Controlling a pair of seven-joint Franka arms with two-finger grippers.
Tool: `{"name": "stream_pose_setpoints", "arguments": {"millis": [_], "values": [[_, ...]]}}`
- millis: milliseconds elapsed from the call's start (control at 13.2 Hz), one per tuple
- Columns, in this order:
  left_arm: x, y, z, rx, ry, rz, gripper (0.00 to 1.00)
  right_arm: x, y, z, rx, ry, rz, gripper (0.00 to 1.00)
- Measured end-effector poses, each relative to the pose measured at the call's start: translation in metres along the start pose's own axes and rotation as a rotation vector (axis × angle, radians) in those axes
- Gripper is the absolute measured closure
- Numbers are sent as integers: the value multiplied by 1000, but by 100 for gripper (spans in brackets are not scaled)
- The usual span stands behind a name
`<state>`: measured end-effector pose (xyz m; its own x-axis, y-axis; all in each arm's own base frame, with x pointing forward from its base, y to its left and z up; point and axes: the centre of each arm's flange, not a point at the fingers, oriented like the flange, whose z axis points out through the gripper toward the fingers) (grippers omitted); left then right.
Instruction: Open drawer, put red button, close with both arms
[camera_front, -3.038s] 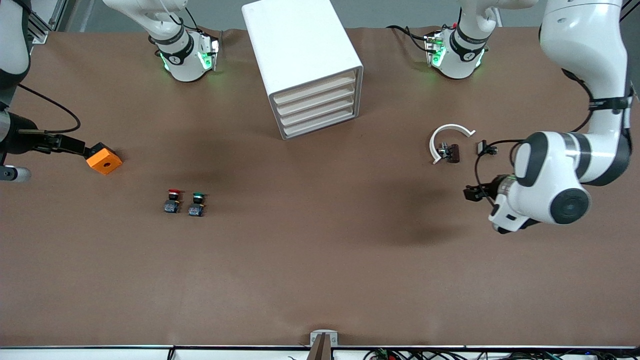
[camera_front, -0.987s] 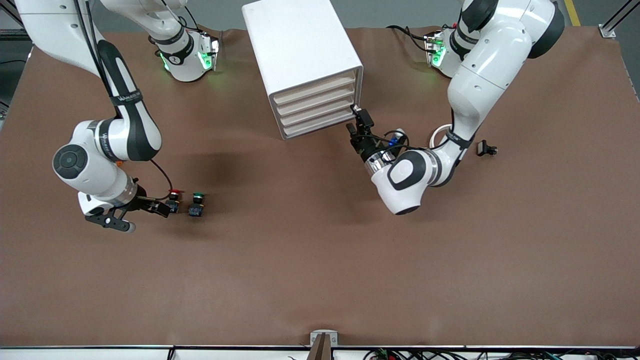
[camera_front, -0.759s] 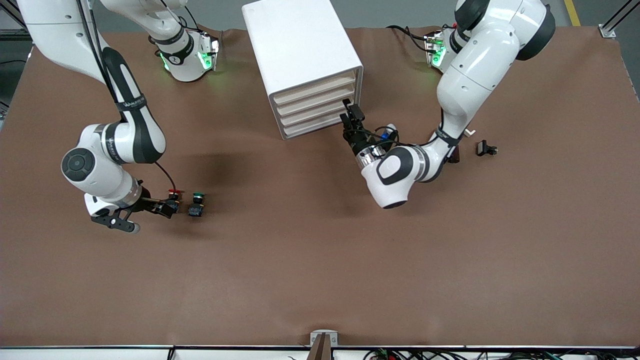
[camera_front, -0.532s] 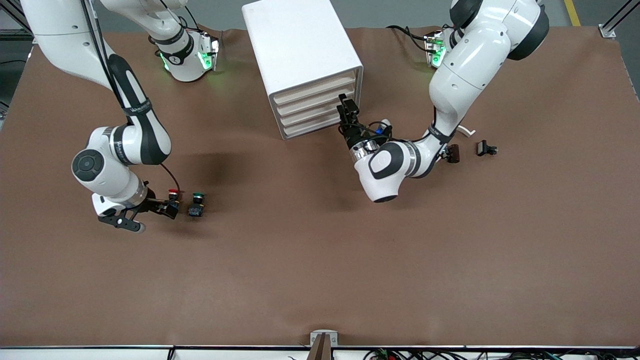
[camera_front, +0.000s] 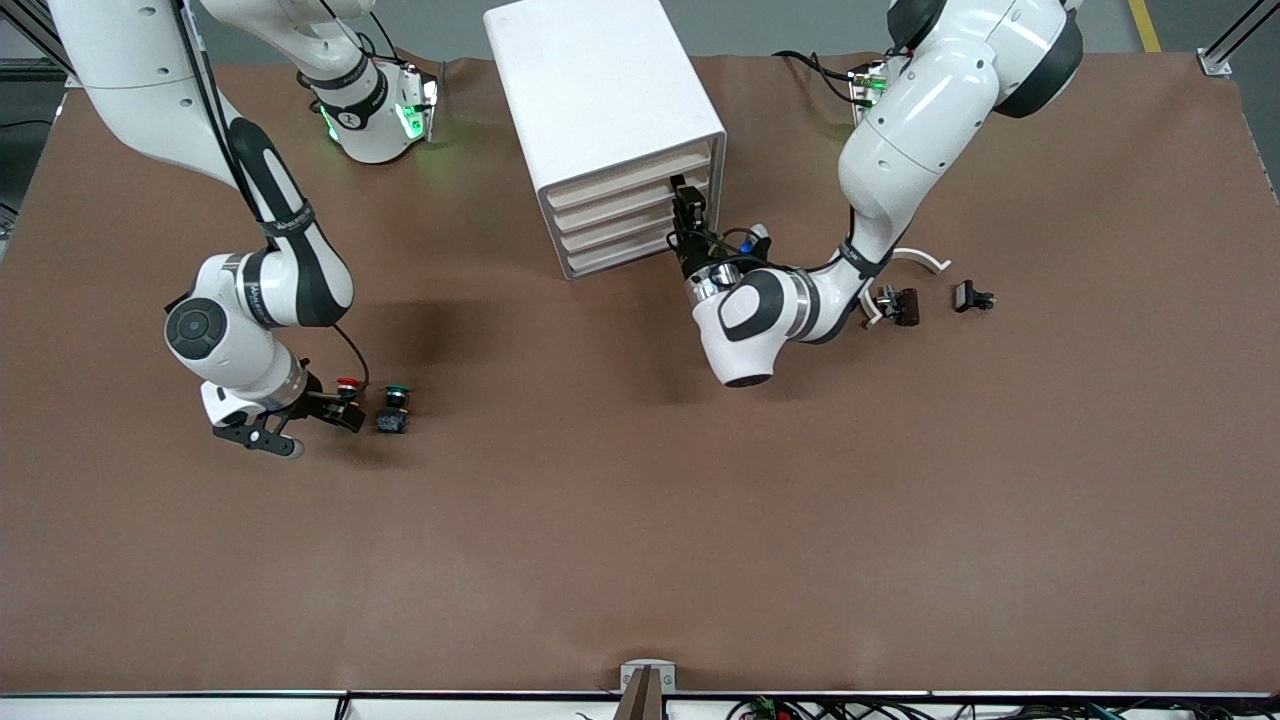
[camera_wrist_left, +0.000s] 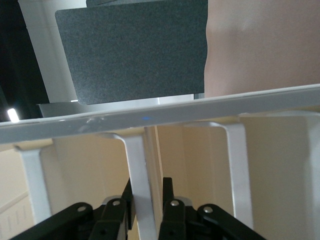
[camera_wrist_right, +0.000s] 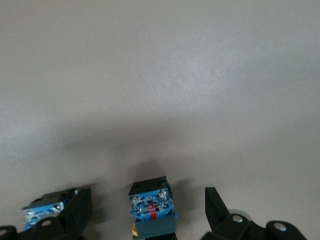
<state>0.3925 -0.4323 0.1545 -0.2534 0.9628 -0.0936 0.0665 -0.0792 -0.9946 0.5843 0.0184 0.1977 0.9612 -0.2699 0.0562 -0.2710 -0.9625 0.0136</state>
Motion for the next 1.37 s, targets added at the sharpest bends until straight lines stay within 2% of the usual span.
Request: {"name": "stream_pose_setpoints", "arguments": {"millis": [152,532,759,911,1215,1367], "values": [[-2,0,4,3,6,1,87,-2,1,5,-3,-7,0,0],[-2,0,3,2,4,-1,88,-5,1,14,-9,-24,-2,0],[3,0,-8,-4,-17,-2,87,-6,1,15,-9,-24,-2,32],[12,0,-28,-20,-49,-7,87,-5,1,14,-9,-24,-2,57],[25,-5,-68,-57,-114,-10,86,-2,-1,10,-8,-24,-3,58],[32,-10,-94,-88,-155,-27,83,10,-7,-12,-23,-72,9,58]]}}
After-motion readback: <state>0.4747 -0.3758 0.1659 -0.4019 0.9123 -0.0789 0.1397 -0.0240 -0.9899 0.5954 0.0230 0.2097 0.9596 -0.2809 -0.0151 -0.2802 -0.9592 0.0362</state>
